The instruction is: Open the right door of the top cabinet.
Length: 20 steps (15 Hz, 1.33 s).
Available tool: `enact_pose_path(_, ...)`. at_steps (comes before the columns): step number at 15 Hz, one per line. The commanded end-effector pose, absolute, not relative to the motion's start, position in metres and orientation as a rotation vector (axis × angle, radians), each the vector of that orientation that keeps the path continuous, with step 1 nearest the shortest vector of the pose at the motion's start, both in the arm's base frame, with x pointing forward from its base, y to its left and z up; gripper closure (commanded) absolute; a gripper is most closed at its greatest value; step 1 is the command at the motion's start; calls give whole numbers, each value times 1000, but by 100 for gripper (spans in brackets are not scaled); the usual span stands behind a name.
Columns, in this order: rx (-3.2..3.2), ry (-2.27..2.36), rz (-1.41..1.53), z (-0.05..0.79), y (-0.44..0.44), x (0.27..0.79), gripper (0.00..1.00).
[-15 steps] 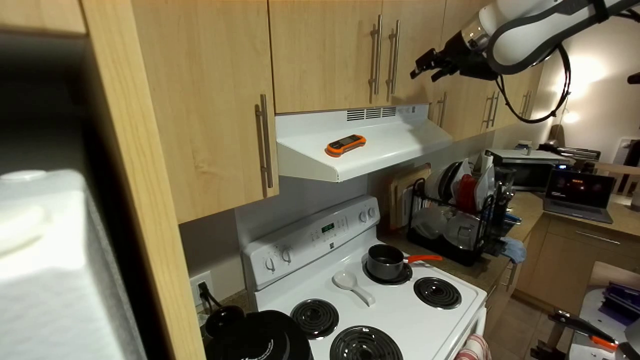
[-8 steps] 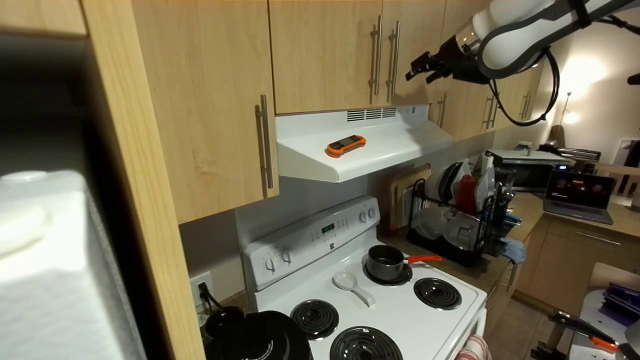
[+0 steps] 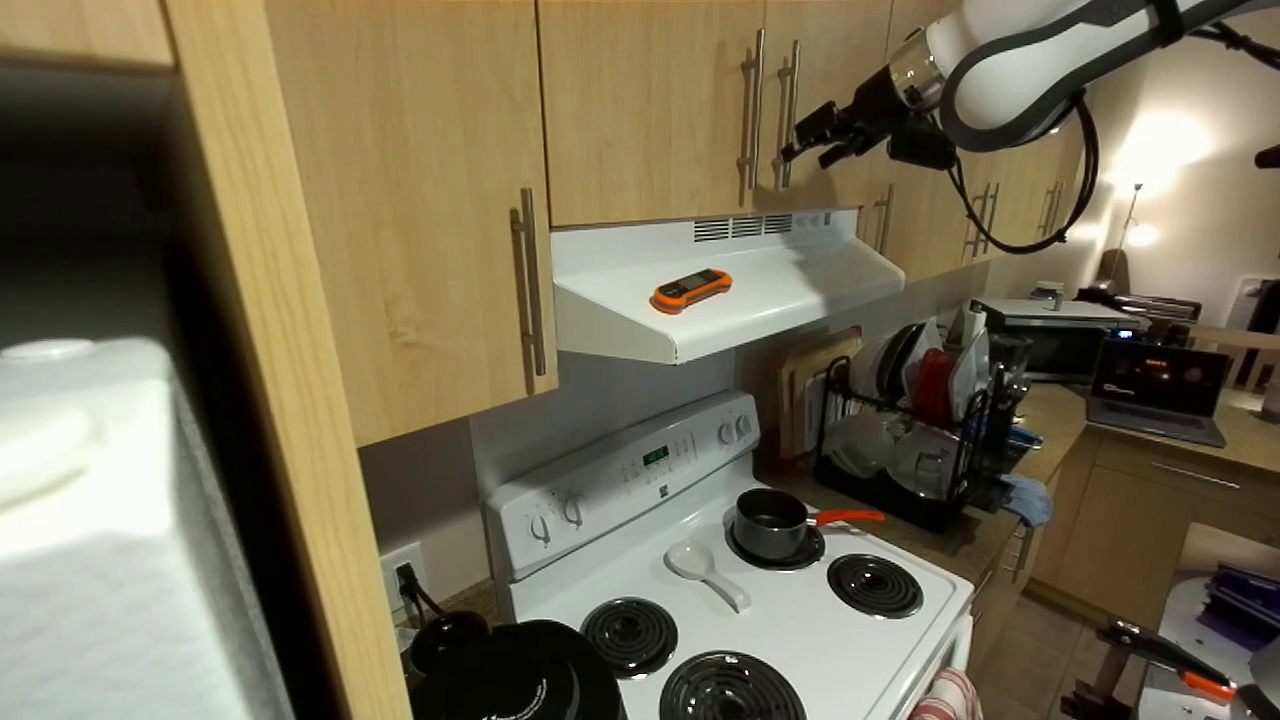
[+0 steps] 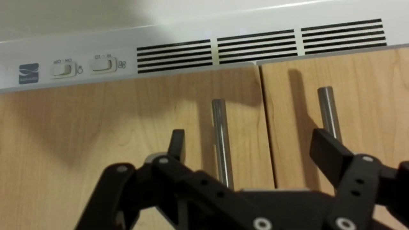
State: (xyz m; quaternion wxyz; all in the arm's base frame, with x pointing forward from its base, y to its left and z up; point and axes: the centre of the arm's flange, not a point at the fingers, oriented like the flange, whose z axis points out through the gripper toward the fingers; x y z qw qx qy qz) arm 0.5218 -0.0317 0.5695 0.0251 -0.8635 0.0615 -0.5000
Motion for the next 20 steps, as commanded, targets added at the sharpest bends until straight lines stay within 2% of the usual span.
enact_pose_path(1, -2659, 118, -1622, 573, -46, 527, 0)
enact_pose_path(13, -2612, 266, -1900, 568, -84, 541, 0)
enact_pose_path(20, -2665, 444, -1898, 544, -131, 539, 0)
